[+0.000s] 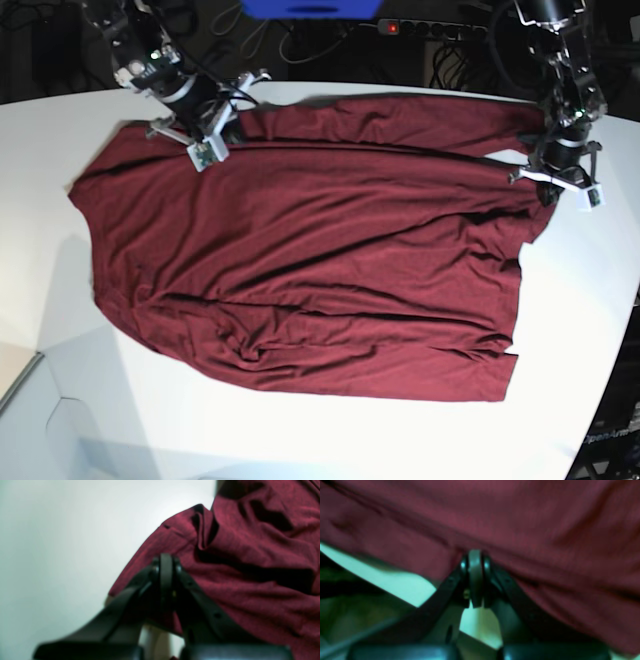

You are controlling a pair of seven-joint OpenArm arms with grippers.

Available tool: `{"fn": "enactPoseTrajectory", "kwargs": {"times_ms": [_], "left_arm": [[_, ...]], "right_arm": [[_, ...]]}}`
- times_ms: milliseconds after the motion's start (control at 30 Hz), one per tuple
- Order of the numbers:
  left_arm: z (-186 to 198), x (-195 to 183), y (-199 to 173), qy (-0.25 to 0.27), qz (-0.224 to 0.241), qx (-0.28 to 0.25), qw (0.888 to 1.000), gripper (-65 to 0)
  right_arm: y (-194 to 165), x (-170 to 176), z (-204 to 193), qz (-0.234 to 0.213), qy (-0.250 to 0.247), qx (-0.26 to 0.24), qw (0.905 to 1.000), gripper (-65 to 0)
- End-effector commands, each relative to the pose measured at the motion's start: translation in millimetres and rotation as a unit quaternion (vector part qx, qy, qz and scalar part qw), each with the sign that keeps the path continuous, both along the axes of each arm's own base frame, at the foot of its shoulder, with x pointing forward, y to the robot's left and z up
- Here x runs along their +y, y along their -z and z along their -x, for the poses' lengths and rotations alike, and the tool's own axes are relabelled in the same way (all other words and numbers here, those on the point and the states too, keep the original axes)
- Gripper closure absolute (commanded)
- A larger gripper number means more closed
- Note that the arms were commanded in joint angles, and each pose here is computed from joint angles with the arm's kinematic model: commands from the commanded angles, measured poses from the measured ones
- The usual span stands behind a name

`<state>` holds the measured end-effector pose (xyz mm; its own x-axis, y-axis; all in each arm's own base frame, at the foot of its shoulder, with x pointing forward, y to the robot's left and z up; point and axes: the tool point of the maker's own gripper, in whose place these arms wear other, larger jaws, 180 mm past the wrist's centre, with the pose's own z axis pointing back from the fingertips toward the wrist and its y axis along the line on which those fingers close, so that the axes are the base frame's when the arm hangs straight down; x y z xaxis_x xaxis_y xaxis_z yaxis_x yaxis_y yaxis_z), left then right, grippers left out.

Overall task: Layout the t-shirt on the table in an organized manner, then fold the t-shirt properly
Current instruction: 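Release the right gripper and move it along the shirt edge to regrasp, then release the left gripper and shift it along the shirt edge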

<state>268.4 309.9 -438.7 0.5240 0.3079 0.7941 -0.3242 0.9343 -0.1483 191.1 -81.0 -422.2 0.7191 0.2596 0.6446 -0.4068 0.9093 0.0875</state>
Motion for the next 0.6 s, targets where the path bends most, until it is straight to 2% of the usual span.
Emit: {"fn": "enactPoseTrajectory", "kwargs": {"times_ms": [0,200,567], "left_arm": [[18,2,19,-0.002,0.001,0.059,0.998,-0.1],[18,0,19,-0.002,0.003,0.058,0.998,-0.1],[15,2,15,0.0,-0.002,0.053,0.999,-0.1]], "right_arm": [[-4,-2,-9,-0.001,0.002,-0.015,0.9999,0.0],[19,-9,7,0.004,0.013,0.007,0.9999,0.0],[30,-26,63,0.026,-0.008,0.058,0.9979,0.0]]}}
